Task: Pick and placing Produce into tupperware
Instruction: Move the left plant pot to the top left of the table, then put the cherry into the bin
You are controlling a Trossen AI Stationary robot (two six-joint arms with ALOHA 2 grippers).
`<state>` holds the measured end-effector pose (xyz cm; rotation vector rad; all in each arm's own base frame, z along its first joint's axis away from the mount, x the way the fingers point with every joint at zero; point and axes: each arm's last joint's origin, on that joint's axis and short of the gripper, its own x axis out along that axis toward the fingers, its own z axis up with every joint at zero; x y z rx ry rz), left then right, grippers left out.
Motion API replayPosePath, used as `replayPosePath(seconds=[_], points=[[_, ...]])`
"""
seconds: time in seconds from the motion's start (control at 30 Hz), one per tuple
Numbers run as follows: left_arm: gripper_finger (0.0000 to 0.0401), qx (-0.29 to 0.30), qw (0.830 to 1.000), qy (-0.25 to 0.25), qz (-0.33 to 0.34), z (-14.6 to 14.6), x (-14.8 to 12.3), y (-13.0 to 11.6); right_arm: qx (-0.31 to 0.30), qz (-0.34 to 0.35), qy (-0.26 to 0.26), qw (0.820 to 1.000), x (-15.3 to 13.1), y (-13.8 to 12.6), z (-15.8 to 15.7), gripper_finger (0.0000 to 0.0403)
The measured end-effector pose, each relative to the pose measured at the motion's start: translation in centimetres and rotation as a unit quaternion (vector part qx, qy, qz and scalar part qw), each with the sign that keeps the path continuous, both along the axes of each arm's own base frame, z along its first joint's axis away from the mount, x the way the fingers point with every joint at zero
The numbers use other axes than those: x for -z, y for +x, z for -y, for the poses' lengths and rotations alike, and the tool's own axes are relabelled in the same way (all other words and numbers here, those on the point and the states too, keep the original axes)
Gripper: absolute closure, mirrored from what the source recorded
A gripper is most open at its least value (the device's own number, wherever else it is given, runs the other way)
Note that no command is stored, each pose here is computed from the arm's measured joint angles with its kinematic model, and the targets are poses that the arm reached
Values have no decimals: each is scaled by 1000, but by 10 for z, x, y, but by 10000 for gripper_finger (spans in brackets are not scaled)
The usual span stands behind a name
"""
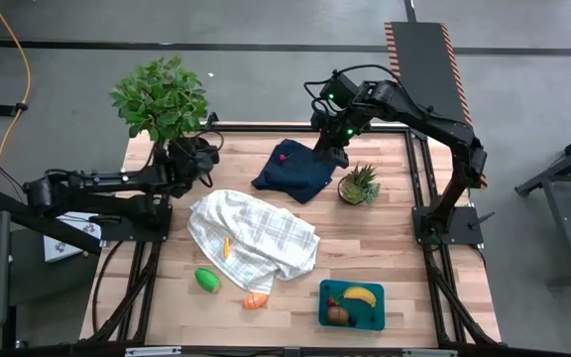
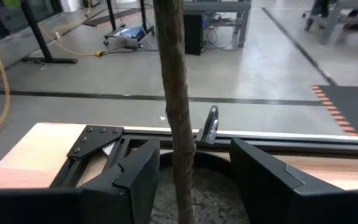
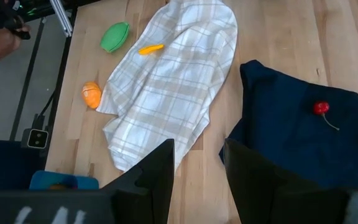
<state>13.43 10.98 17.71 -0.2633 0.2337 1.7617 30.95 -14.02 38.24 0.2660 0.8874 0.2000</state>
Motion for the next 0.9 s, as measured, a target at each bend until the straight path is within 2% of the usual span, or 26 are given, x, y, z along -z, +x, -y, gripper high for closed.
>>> replayPosePath(seconds=[0.2, 0.63, 0.9], points=[[217, 19, 1000, -1, 12, 8, -7, -4, 0, 1, 0, 1000, 0, 0, 0, 274], [217, 100, 994, 2, 38, 36, -13, 3, 0, 1, -1, 1000, 0, 0, 0, 274], [217, 80, 996, -21, 37, 41, -4, -5, 10, -3, 7, 1000, 0, 0, 0, 274]])
